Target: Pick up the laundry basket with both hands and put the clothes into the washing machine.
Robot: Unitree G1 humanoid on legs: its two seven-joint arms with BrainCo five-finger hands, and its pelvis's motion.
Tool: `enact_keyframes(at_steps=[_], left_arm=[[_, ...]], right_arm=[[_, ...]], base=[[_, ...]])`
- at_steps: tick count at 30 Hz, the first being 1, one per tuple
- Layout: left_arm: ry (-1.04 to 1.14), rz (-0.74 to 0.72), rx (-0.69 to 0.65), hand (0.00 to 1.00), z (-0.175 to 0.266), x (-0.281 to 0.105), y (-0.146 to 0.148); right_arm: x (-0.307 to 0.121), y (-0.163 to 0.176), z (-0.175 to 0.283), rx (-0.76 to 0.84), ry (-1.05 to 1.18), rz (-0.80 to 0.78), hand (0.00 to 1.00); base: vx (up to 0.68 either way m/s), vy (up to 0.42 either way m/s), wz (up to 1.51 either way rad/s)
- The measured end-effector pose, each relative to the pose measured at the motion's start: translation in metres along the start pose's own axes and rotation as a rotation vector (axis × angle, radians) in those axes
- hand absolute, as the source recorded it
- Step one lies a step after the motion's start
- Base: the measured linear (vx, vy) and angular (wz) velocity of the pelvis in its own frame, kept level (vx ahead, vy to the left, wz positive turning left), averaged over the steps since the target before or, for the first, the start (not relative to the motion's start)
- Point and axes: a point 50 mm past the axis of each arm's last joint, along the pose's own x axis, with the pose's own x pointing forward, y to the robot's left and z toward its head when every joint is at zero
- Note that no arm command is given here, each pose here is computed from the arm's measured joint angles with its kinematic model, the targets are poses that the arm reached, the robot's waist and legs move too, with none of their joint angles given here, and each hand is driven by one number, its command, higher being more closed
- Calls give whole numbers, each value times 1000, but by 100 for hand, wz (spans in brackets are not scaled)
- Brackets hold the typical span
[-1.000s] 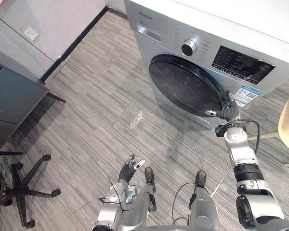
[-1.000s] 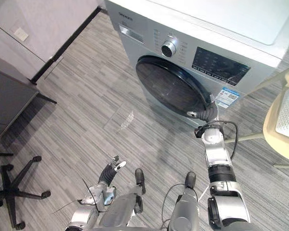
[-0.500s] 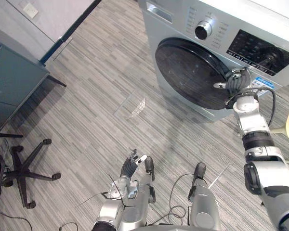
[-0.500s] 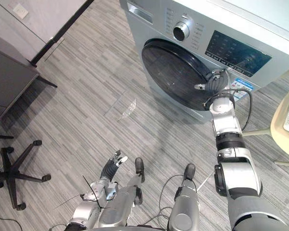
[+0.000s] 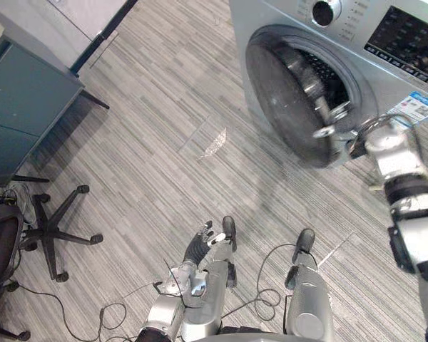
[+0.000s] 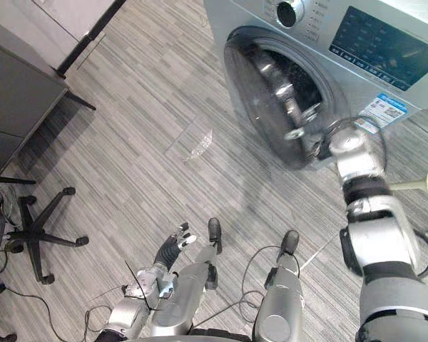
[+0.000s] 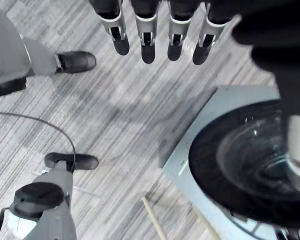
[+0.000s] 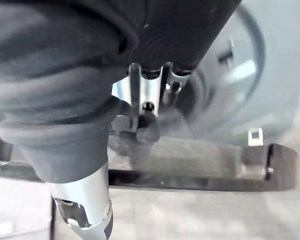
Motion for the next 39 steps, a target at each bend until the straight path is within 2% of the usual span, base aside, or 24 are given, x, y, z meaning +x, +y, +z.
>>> enact_keyframes(at_steps=[1, 2, 3, 4, 7, 8, 9, 11, 15, 18, 22, 24, 26, 28, 29, 32, 37, 39], left_arm=[[-3, -15, 7, 0, 1, 2, -2], [-4, -25, 13, 0, 3, 4, -3], [-3, -27, 15, 0, 3, 5, -3], [-1, -26, 22, 0, 4, 7, -3], [-29, -14, 12, 0, 11, 11, -3], [-39, -9, 10, 0, 14, 13, -3], [-211, 138, -12, 0, 54, 9, 23], [-290, 254, -28, 0, 68, 2, 40], [-318, 294, -29, 0, 77, 2, 50], [-321, 290, 53, 0, 96, 19, 70], [-145, 316, 219, 0, 130, 48, 130], [-96, 421, 383, 0, 179, 49, 164], [-106, 481, 461, 0, 214, 46, 174], [-171, 532, 543, 0, 262, 42, 175], [-190, 543, 570, 0, 272, 42, 172], [-301, 582, 705, 0, 322, 40, 151], [-536, 622, 749, 0, 390, 27, 111], [-661, 581, 726, 0, 407, 24, 84]], right_arm=[[3, 24, -16, 67, 33, 97, 0], [5, 62, -39, 174, 91, 246, 0], [5, 81, -48, 230, 114, 311, 0], [3, 116, -59, 349, 133, 425, 0], [-2, 172, -62, 535, 119, 567, 0], [-4, 175, -65, 575, 115, 562, 0], [-26, 170, -103, 817, 77, 384, 0], [-39, 174, -123, 863, 121, 319, 0], [-55, 179, -148, 948, 170, 228, 0], [-59, 183, -155, 910, 194, 164, 0], [-56, 183, -152, 873, 205, 161, 0], [-49, 183, -143, 873, 180, 156, 0], [-45, 182, -135, 872, 148, 156, 0], [-40, 182, -119, 856, 81, 177, 0], [-39, 183, -115, 846, 65, 183, 0], [-36, 191, -86, 819, -47, 232, 0], [-39, 186, -37, 797, -277, 243, 0], [-45, 178, -18, 815, -386, 218, 0]], base=[[93, -68, -10], [82, -61, -7], [109, -73, -6], [109, -63, -5], [87, -48, 6], [5, -17, 30], [-33, -1, 22], [-17, -11, 3], [16, -20, -6], [9, -34, -38], [-7, -59, -31], [-25, -78, -31], [-8, -65, -15], [-2, -57, -23], [14, -35, -12], [14, -15, -7], [14, -10, -5], [40, 12, 4]])
